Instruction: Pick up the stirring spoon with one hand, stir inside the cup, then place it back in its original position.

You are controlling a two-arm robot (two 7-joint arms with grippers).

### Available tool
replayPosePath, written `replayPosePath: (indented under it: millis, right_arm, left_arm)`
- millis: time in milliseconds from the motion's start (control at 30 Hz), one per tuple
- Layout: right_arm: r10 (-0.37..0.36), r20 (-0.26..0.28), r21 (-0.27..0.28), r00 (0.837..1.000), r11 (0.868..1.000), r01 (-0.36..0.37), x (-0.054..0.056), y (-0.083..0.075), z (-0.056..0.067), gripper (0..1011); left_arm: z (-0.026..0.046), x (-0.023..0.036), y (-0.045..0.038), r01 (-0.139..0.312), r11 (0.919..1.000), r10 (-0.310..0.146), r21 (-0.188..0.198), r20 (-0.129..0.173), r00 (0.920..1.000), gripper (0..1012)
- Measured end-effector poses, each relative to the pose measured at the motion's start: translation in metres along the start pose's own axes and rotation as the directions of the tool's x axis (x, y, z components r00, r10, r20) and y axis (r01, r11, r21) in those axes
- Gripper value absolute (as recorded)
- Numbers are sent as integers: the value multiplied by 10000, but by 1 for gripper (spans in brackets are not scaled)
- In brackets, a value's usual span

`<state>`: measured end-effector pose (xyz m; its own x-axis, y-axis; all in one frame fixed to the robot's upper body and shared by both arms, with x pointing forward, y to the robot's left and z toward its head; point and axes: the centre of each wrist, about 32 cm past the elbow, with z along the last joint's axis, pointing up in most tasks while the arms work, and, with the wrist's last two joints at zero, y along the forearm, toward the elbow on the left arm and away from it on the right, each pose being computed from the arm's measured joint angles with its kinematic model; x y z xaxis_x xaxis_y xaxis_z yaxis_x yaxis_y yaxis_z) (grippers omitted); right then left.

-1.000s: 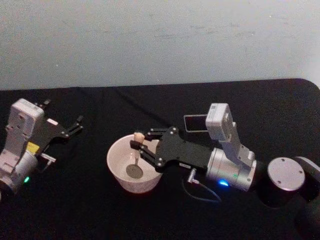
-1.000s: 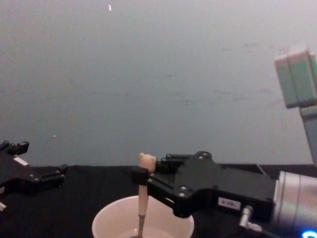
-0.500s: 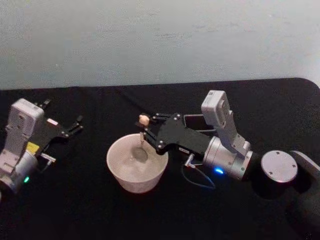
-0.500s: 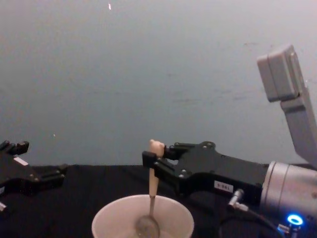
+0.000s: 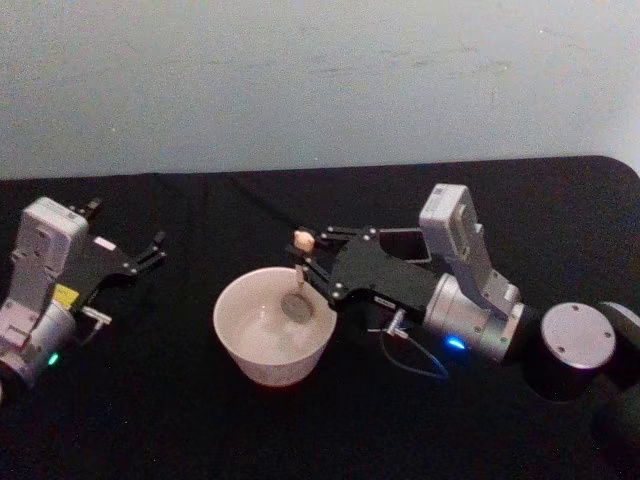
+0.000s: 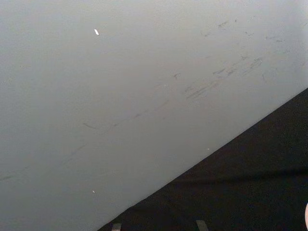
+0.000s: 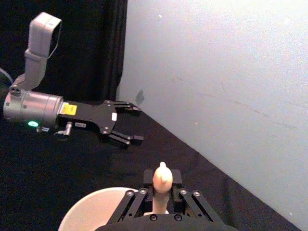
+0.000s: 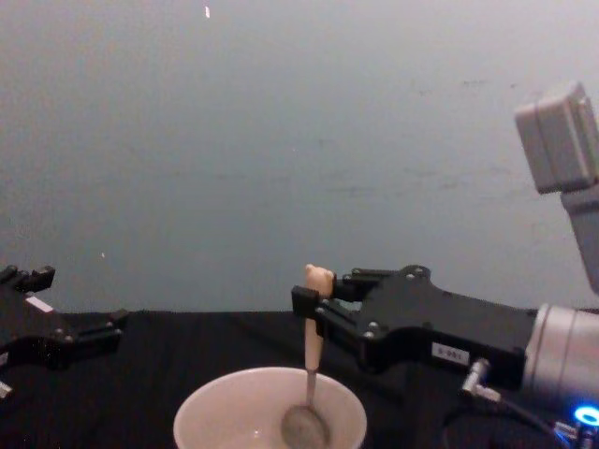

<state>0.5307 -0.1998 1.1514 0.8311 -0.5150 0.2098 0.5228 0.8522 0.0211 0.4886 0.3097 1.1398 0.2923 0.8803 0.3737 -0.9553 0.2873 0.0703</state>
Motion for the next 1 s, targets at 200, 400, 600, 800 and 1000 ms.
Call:
replayPosePath:
  millis: [200, 400, 600, 800, 1000]
  right_arm:
    - [298, 277, -6, 9992, 9996, -297, -27, -107, 21, 211]
    - [719, 431, -19, 9965, 9974, -719, -82, -163, 44, 212]
    - [1221, 378, 74, 9918, 9925, -1224, -158, -138, 62, 212]
    - [1454, 264, 160, 9890, 9892, -1459, -202, -29, 59, 212]
    - [1183, 240, 279, 9927, 9925, -1190, -177, 133, 59, 212]
  left_arm:
    - [0, 0, 0, 1, 10000, -1, 0, 0, 10000, 1001]
    - [0, 0, 0, 0, 10000, 0, 0, 0, 10000, 1001]
    - [0, 0, 0, 0, 10000, 0, 0, 0, 10000, 1001]
    - [0, 0, 0, 0, 10000, 0, 1, 0, 10000, 1001]
    - [0, 0, 0, 0, 10000, 0, 0, 0, 10000, 1001]
